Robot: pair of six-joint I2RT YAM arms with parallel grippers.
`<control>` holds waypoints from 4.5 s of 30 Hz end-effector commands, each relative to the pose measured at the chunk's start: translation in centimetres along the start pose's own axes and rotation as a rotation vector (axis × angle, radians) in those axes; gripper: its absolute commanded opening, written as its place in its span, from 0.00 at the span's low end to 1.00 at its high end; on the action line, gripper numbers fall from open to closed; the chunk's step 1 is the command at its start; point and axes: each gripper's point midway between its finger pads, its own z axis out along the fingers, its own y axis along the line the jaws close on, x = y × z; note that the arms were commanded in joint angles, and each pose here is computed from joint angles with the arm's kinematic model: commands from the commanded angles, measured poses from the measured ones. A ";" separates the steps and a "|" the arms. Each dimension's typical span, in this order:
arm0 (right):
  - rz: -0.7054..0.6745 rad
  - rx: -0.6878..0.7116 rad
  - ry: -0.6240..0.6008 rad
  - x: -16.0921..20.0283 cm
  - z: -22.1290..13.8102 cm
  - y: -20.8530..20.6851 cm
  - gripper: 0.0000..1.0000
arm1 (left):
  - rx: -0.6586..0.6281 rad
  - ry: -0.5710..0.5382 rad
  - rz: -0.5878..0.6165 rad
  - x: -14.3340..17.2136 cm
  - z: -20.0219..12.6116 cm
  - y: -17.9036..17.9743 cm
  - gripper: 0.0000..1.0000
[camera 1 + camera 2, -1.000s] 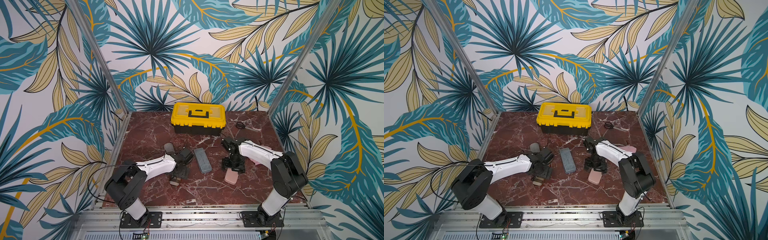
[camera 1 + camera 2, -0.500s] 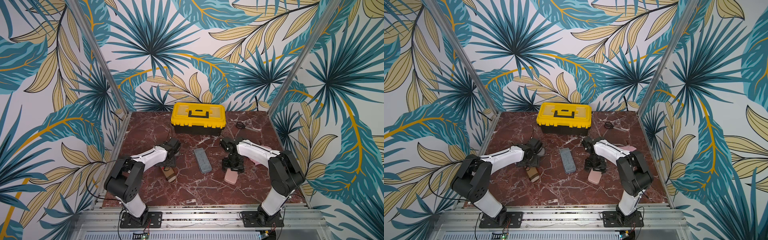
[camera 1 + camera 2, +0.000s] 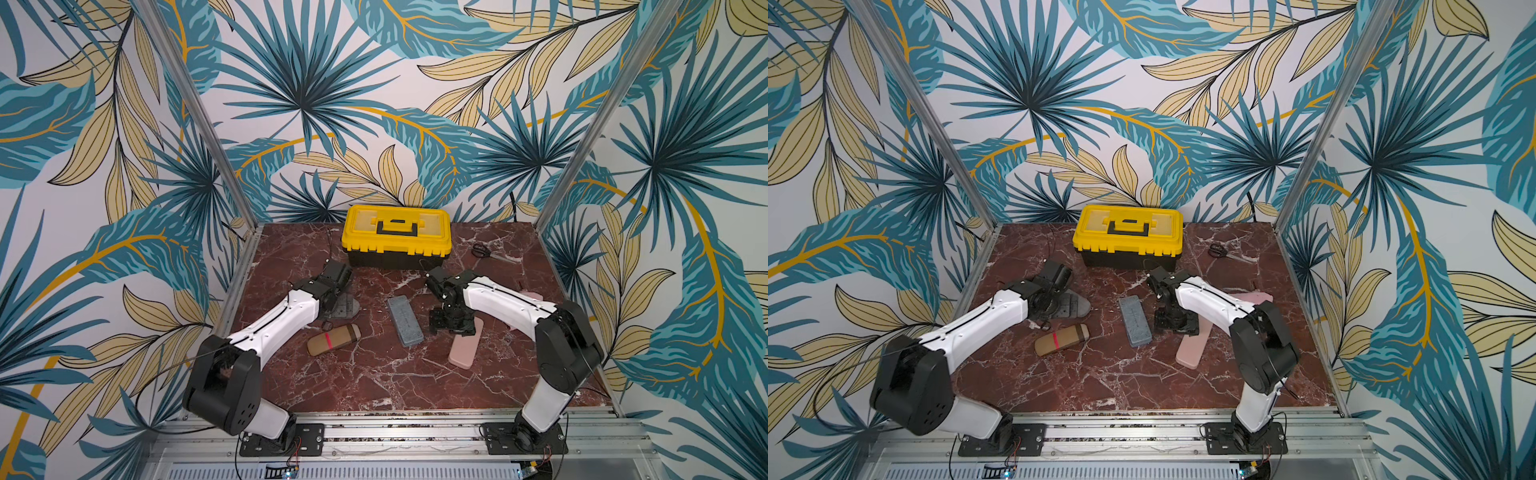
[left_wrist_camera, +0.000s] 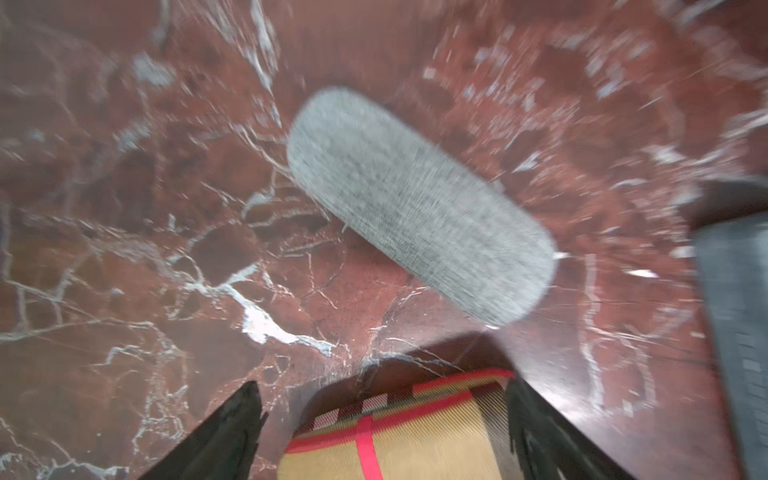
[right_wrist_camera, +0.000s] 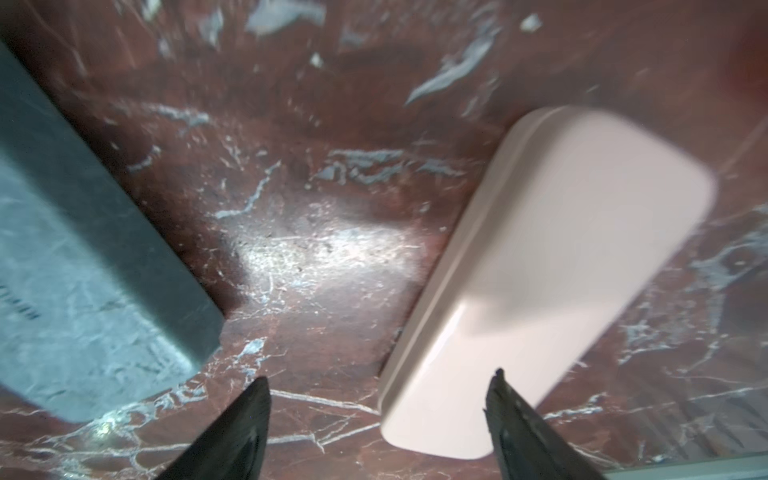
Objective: Wipe the eyeglass case
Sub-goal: Adjust the eyeglass case at the center of the board, then move the eyeglass case from the center of the board, then pick up the cleaning item at the center of the board, then place the cleaning item at the center of the board, then pick up the cleaning item at the center of the board.
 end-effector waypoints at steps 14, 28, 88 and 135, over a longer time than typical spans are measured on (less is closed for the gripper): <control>0.292 -0.207 0.130 -0.5 5.4 -1.1 0.92 | 0.441 -0.341 0.199 -2.0 -8.7 -17.1 1.00; 0.292 -0.295 0.055 -2.6 -0.2 0.4 0.94 | 0.576 -0.569 0.147 -4.9 -12.3 -17.0 0.99; 0.697 0.115 0.061 2.5 1.1 -20.1 0.84 | 0.473 0.037 0.433 12.6 2.5 -33.5 0.98; 0.537 -0.155 -0.054 -2.1 2.6 -15.9 0.17 | 0.281 0.153 0.279 10.7 4.2 -22.6 1.00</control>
